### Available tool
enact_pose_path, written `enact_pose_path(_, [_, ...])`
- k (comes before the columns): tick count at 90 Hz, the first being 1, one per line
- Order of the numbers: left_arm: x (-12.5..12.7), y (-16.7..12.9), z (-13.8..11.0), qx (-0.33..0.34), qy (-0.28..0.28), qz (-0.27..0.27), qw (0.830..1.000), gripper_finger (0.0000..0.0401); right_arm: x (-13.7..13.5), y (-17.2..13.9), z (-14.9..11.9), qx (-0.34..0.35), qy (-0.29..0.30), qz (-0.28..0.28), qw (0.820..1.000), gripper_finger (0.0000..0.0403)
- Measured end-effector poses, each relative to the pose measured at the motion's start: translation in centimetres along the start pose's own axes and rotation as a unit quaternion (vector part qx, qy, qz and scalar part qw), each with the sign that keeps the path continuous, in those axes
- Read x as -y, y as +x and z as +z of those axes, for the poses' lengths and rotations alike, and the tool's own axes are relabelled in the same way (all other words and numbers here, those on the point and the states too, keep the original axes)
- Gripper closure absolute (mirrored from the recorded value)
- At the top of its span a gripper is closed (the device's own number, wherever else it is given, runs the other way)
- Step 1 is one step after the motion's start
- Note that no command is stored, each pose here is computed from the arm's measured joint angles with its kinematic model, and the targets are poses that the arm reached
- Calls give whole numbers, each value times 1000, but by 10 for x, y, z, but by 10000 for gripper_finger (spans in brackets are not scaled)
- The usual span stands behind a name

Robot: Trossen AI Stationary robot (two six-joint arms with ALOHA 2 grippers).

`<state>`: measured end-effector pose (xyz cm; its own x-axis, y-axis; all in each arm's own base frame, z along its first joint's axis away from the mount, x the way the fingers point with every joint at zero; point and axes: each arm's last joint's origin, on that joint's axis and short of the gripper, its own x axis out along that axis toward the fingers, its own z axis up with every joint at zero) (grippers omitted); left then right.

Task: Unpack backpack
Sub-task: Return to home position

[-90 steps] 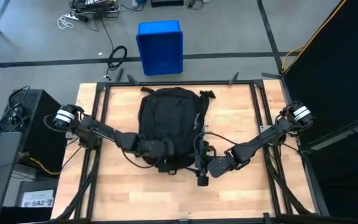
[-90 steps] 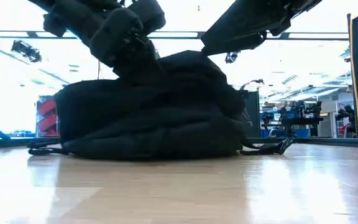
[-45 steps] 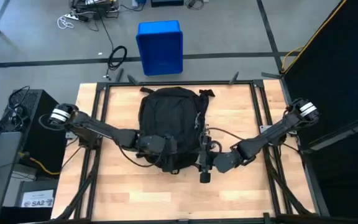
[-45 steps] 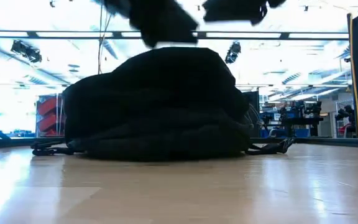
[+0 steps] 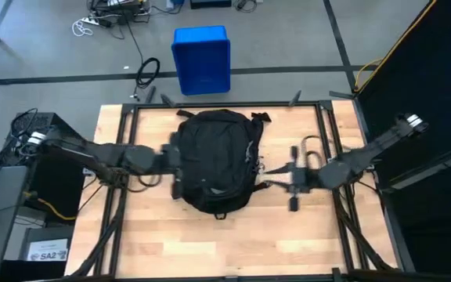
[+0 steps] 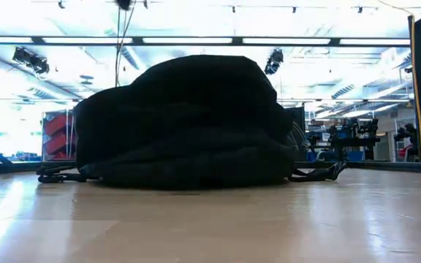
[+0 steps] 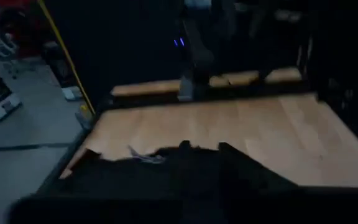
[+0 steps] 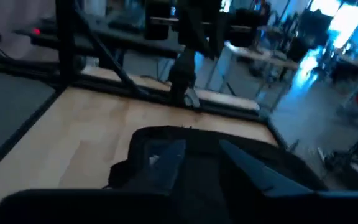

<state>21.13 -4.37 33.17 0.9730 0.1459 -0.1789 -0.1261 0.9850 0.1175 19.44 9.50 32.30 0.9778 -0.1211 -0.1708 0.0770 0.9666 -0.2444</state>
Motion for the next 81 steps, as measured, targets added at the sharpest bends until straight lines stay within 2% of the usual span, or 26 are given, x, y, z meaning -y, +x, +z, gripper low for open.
enact_pose_path(6, [-11, -17, -11, 23, -14, 27, 999, 391, 17, -18, -10, 17, 4, -17, 1000, 364])
enact_pose_path(14, [-26, -32, -29, 49, -41, 65, 996, 395, 41, -35, -36, 15, 16, -97, 995, 393])
enact_pose_path(20, [-38, -42, -39, 71, -63, 87, 992, 399, 59, -46, -53, 18, 25, -151, 988, 398])
enact_pose_path(25, [-46, -47, -42, 90, -83, 92, 988, 400, 73, -57, -59, 49, 50, -173, 982, 395])
enact_pose_path(34, [-54, -49, -52, 93, -97, 73, 988, 401, 86, -73, -67, 136, 75, -128, 979, 398])
enact_pose_path(46, [-60, -44, -63, 84, -95, 68, 990, 401, 87, -72, -82, 219, 63, -26, 973, 401])
enact_pose_path(52, [-63, -42, -61, 101, -97, 68, 988, 401, 86, -65, -94, 207, 74, 1, 975, 402])
enact_pose_path(60, [-65, -42, -63, 100, -97, 57, 989, 401, 87, -53, -112, 154, 94, -10, 984, 402])
enact_pose_path(73, [-68, -59, -62, 109, -102, 57, 987, 401, 92, -46, -130, 103, 117, -53, 986, 403])
enact_pose_path(81, [-69, -76, -64, 108, -110, 63, 986, 401, 96, -49, -136, 76, 128, -114, 982, 403])
